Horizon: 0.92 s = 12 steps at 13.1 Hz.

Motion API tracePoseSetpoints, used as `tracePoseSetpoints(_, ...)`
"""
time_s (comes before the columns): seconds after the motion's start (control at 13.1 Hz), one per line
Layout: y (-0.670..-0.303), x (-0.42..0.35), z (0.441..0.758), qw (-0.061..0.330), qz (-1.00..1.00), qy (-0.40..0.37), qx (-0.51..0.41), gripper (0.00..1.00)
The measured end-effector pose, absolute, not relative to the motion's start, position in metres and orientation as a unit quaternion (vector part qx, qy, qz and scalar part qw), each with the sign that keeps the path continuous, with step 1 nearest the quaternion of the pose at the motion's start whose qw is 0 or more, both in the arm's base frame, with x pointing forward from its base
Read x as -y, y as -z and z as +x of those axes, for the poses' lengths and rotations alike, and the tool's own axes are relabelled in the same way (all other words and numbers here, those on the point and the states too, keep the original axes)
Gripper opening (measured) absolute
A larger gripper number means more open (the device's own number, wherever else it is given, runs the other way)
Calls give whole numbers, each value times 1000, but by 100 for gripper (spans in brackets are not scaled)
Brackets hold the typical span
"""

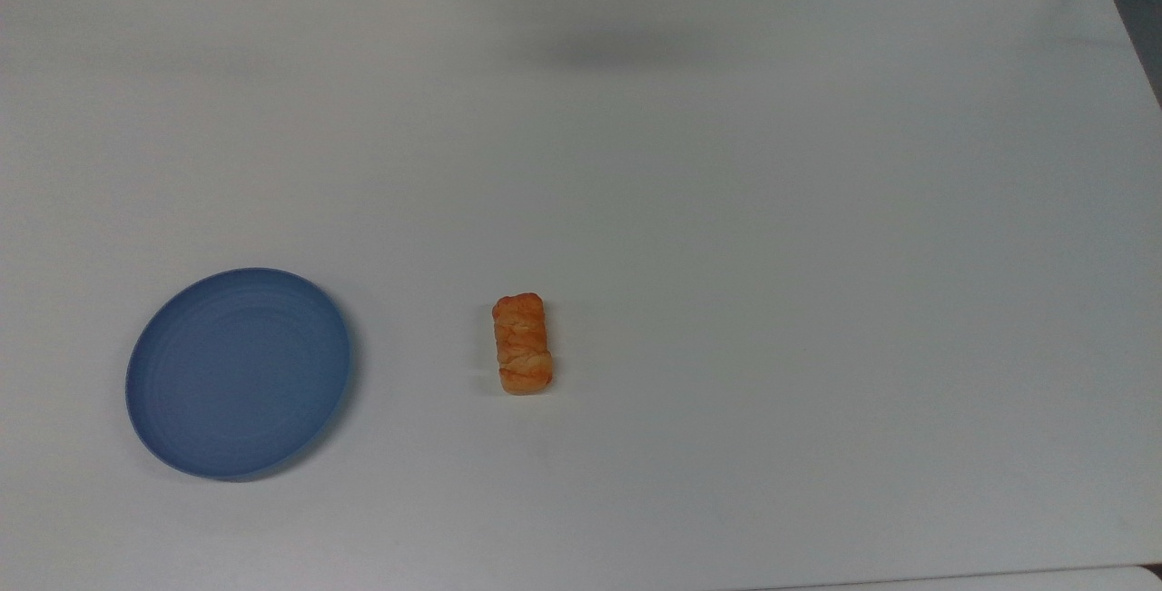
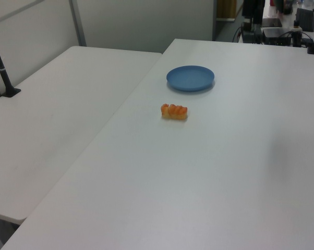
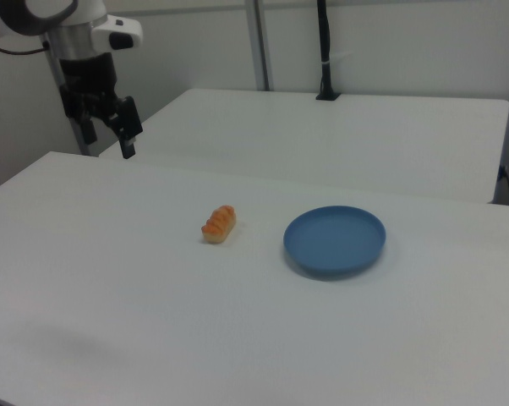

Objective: Put the bread on the table

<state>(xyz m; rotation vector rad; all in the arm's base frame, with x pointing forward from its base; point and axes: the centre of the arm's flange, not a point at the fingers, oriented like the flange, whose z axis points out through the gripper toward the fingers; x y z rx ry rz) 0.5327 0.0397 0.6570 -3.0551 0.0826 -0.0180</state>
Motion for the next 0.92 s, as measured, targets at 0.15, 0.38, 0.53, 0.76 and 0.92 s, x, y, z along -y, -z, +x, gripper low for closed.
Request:
tracePoseSetpoints(0.15, -646, -44, 529, 41, -999, -7, -25, 100)
tracePoseSetpoints(0.38, -639, -40, 537, 43, -998, 15, -31, 100)
tracePoseSetpoints(0.53, -636, -38, 551, 44, -998, 46, -13, 100)
tracePoseSetpoints(0.76, -628, -33, 560, 43, -998, 52, 15, 100)
tracePoseSetpoints(0.92, -627, -33, 560, 43, -998, 52, 15, 100)
